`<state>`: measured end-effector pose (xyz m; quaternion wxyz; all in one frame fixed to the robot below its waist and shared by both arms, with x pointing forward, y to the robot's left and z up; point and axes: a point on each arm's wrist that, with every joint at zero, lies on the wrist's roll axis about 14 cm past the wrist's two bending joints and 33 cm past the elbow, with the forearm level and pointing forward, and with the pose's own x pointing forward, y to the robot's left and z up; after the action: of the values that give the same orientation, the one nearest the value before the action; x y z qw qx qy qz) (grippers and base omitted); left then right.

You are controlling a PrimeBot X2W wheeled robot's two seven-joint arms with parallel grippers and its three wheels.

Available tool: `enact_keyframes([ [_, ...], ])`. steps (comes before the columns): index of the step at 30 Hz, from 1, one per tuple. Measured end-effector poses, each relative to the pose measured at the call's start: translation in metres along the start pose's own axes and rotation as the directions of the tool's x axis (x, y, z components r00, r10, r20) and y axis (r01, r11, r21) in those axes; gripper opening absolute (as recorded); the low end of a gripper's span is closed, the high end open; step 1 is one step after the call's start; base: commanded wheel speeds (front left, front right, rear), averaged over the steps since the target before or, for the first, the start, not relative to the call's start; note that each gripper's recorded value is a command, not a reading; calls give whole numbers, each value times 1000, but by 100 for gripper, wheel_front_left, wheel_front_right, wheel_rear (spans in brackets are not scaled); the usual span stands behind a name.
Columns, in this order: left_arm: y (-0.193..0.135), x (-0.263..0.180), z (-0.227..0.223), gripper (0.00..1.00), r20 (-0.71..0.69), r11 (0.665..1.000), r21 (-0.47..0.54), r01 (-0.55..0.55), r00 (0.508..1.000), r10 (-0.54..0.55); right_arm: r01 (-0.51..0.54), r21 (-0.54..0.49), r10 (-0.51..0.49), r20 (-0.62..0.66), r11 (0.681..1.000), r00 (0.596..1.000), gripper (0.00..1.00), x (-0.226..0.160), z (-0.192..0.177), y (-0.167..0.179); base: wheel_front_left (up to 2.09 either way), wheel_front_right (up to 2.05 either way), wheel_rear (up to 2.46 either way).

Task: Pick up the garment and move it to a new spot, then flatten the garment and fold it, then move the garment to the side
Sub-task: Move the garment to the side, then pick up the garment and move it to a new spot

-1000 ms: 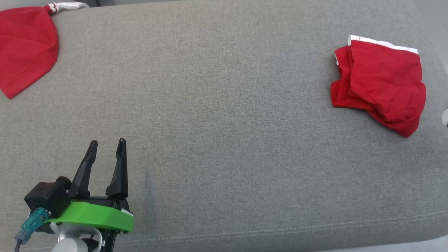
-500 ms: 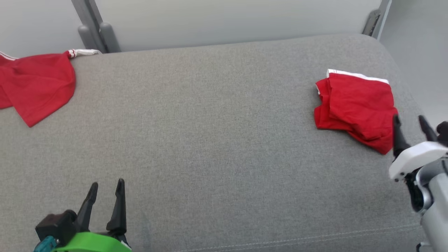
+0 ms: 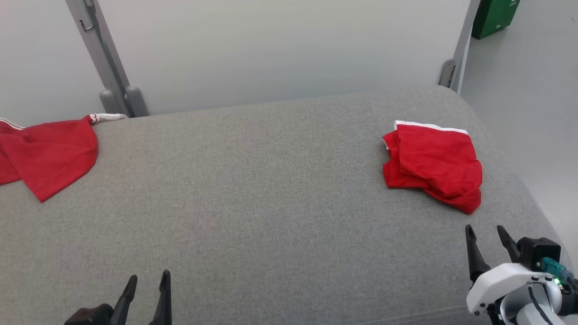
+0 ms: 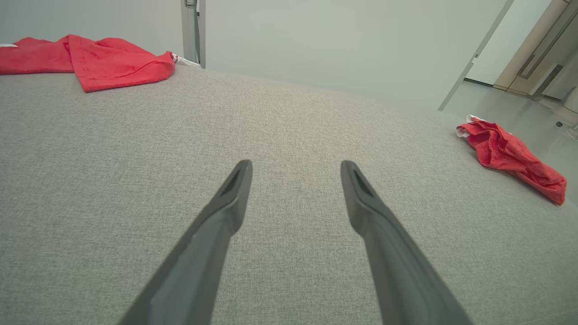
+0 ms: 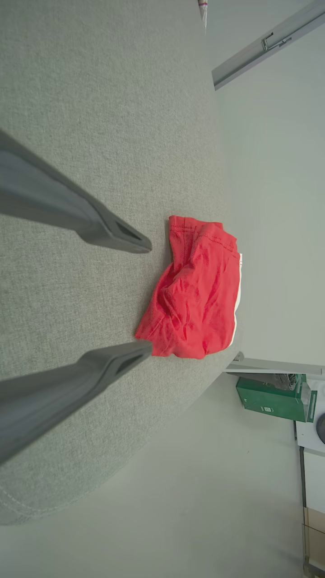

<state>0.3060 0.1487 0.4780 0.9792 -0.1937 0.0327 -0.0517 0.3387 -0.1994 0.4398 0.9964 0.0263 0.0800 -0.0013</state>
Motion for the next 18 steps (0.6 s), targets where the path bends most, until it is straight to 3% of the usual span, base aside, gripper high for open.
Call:
enact_keyframes([
  [12,8,-14,3,100,29,999,-2,-37,999,37,-25,3,25,32,1000,999,100,-16,3,16,0,0,0],
  [18,22,-23,11,100,61,996,-8,-88,994,88,-83,-10,83,45,997,996,100,-13,8,36,0,0,0],
])
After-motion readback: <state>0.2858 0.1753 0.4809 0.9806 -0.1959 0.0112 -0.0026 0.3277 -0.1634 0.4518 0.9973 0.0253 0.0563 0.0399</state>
